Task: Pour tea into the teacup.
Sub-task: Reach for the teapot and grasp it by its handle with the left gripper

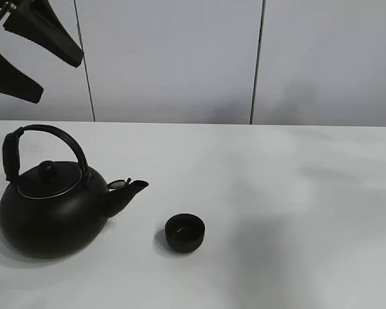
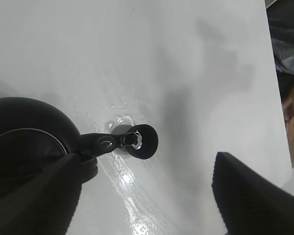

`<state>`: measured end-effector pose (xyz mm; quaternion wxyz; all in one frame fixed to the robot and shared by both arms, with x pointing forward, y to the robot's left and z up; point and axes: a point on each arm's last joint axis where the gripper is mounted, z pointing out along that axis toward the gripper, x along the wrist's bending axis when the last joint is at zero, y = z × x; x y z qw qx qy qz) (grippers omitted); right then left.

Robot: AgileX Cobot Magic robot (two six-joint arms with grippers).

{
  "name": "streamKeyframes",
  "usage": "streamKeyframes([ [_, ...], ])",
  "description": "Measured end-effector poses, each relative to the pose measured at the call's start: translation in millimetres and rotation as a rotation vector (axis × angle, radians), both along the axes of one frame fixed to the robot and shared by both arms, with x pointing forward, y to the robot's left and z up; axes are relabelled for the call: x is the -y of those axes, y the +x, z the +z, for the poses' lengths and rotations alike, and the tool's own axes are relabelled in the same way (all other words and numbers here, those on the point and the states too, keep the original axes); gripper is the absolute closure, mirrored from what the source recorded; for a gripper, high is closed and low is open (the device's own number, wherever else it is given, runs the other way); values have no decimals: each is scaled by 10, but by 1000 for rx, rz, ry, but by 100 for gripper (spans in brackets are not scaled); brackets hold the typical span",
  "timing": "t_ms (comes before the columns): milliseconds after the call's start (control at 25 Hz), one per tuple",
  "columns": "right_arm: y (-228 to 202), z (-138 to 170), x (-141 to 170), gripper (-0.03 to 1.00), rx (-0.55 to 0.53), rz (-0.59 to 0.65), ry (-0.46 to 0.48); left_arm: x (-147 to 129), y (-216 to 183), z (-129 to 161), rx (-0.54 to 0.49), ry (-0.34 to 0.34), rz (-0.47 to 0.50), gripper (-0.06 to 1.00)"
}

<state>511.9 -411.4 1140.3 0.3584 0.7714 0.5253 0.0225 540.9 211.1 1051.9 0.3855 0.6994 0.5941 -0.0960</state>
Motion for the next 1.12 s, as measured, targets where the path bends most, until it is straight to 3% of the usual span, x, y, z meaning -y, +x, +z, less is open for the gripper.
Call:
streamKeyframes([
  [120,-497,454,-93,45,167,-16,14,0,0,0,0,0,0,41],
  [320,-1387,1014,-532,45,449,121,39,0,0,0,0,0,0,41],
  [560,-2503,1235,-1069,45,737,320,52,0,0,0,0,0,0,41],
  [680,-2864,1059,-1228,45,812,368,58,0,0,0,0,0,0,41],
  [800,-3011,681,-1285,45,803,374,76,0,0,0,0,0,0,41],
  [1000,-2926,-144,-1260,45,689,350,136,0,0,0,0,0,0,41],
  [1120,-2913,-502,-1232,45,654,332,124,0,0,0,0,0,0,41],
])
